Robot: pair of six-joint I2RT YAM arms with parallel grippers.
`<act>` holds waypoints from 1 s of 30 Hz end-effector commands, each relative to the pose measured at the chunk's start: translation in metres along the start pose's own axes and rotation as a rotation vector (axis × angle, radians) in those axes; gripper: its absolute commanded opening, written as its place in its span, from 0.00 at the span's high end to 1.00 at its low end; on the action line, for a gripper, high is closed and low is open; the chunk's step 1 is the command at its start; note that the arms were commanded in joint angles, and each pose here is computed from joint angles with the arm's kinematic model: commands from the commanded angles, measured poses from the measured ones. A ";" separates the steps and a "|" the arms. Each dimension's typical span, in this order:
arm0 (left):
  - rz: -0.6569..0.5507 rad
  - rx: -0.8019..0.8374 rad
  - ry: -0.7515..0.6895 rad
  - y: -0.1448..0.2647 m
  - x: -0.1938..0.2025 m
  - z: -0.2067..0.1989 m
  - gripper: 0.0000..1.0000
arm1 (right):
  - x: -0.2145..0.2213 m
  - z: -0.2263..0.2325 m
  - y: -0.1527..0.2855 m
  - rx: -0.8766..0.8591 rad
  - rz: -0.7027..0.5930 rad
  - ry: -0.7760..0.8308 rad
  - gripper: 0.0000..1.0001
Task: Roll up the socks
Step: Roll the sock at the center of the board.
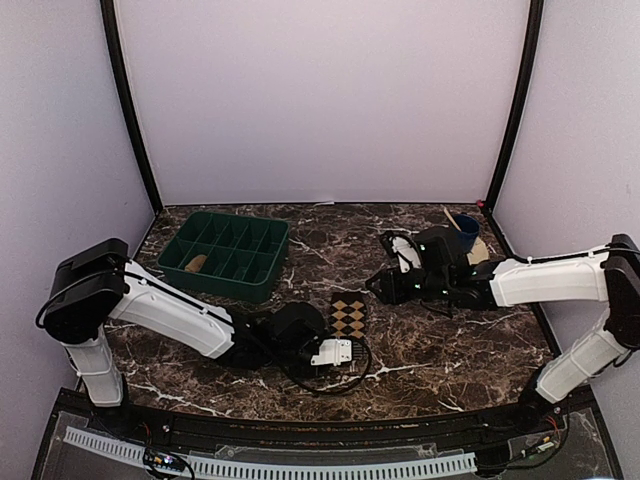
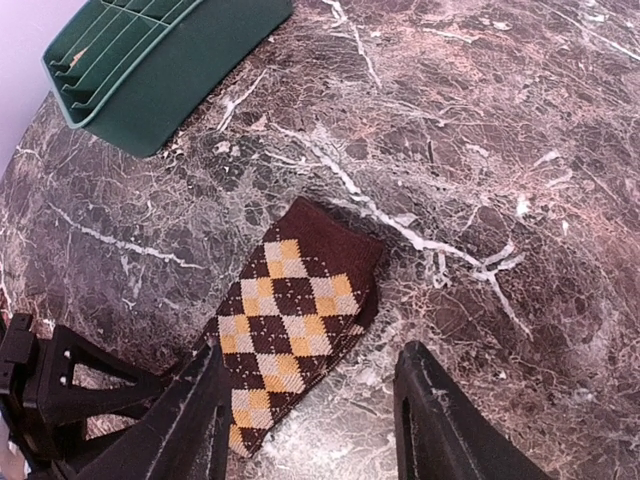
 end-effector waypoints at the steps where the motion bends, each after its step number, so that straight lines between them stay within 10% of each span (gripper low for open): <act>1: 0.030 0.033 -0.006 0.000 0.004 0.002 0.59 | -0.008 0.003 0.008 0.005 -0.037 0.004 0.49; 19: 0.100 0.157 0.002 -0.013 0.015 -0.004 0.64 | -0.012 0.004 0.014 0.008 -0.049 0.021 0.48; 30: 0.151 0.226 -0.008 -0.018 0.021 -0.012 0.98 | -0.013 0.004 0.015 0.015 -0.050 0.040 0.48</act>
Point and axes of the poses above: each gripper's point midway between its finger pads, its own y axis back along the fingers, its own z axis along the line the jaws close on, x = y × z, the point moved 5 cm from there along y, back along the fingers, and after that the axes turned 13 degrees about y, right-handed, at the moved point
